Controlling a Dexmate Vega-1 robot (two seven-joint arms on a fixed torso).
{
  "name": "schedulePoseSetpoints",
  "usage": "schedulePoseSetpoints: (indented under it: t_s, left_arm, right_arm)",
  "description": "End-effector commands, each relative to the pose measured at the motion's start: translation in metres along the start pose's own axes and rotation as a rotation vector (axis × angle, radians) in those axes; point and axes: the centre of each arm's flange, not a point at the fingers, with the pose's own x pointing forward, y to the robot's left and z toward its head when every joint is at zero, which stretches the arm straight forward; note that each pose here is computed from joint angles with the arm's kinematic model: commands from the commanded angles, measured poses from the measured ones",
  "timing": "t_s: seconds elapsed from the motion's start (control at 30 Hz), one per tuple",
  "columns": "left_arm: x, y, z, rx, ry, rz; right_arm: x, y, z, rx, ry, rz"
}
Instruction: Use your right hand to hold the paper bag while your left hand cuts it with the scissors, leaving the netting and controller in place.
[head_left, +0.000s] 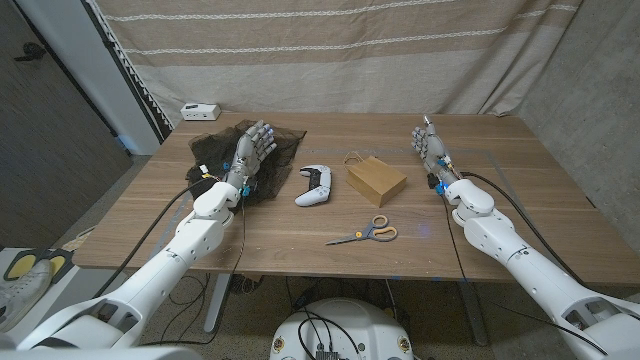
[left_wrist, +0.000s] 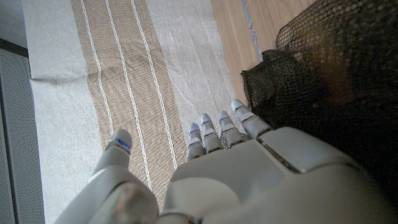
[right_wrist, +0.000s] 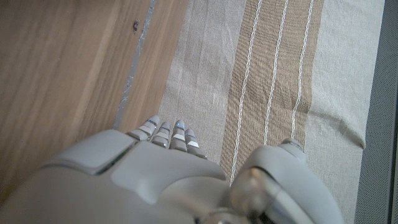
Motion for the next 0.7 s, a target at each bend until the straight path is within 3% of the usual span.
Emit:
schedulePoseSetpoints:
  t_s: [0.03,0.37,0.53,0.7]
  left_arm:
    - [-0.002,0.002,-0.001,-0.008,-0.004,0.0]
    - [-0.004,0.007,0.0,-0.011,-0.012,0.011]
    - [-0.006,0.01,0.0,-0.01,-0.011,0.009]
    - [-0.006,0.01,0.001,-0.011,-0.017,0.007]
  right_arm:
    - [-0.001,0.002,0.0,-0.002,0.009,0.003]
    - [0.0,0.006,0.001,-0.017,0.013,0.009]
    - [0.001,0.009,0.004,-0.045,0.008,0.062]
    - [0.0,0.014,0.008,-0.08,-0.001,0.067]
